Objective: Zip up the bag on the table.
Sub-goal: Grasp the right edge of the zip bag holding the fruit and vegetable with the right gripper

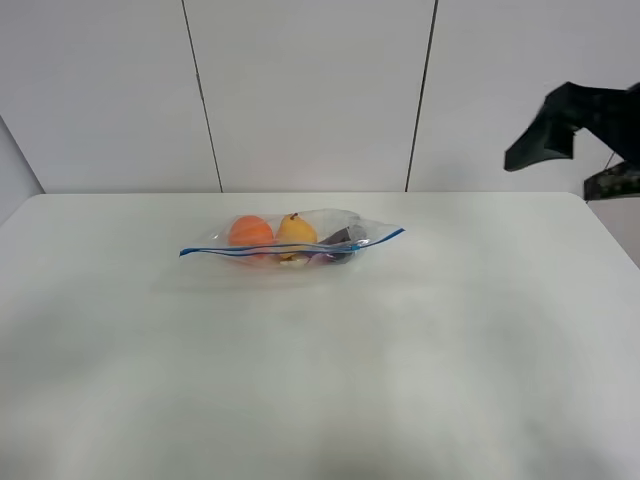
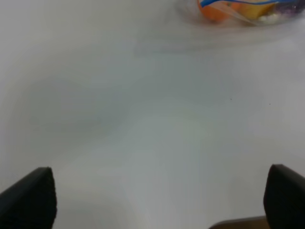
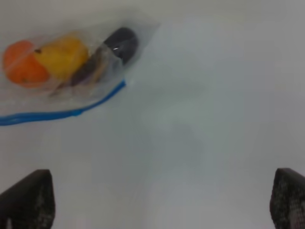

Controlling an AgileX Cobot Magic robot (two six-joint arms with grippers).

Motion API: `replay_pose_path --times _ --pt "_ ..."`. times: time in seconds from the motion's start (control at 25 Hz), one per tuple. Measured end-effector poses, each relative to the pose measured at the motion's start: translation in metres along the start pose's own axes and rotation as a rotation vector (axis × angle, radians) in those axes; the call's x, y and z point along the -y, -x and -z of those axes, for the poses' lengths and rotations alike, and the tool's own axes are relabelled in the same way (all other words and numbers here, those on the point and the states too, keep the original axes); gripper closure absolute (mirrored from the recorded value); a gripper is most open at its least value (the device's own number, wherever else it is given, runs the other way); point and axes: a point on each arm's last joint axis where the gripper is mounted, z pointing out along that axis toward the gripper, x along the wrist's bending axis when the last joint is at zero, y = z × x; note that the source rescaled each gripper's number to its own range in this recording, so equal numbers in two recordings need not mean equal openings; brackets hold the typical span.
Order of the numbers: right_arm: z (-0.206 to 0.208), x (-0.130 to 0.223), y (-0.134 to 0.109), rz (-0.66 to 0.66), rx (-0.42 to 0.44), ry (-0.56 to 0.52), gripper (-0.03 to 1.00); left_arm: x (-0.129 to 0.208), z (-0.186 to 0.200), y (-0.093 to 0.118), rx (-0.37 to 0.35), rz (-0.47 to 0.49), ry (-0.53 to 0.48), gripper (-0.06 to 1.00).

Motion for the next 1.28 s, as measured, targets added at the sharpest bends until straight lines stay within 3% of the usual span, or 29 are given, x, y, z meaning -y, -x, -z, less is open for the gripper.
replay_pose_path --times 0.24,0.56,0.84,1.12,1.28 --pt "-0.077 -0.043 0.000 -0.095 -0.166 -0.202 -0.03 0.000 0.000 0.000 0.000 0.000 0.000 -0.05" --pt "-0.164 -0.064 0.006 -0.247 -0.358 -0.382 0.02 0.000 0.000 0.000 0.000 0.000 0.000 -0.05" --pt "-0.220 -0.052 0.006 -0.292 -0.398 -0.491 0.05 0.000 0.000 0.000 0.000 0.000 0.000 -0.05" --pt "-0.252 -0.034 -0.002 -0.282 -0.414 -0.556 0.18 0.000 0.000 0.000 0.000 0.000 0.000 -0.05" --pt "-0.259 -0.031 -0.001 -0.284 -0.410 -0.564 0.33 0.000 0.000 0.000 0.000 0.000 0.000 -0.05"
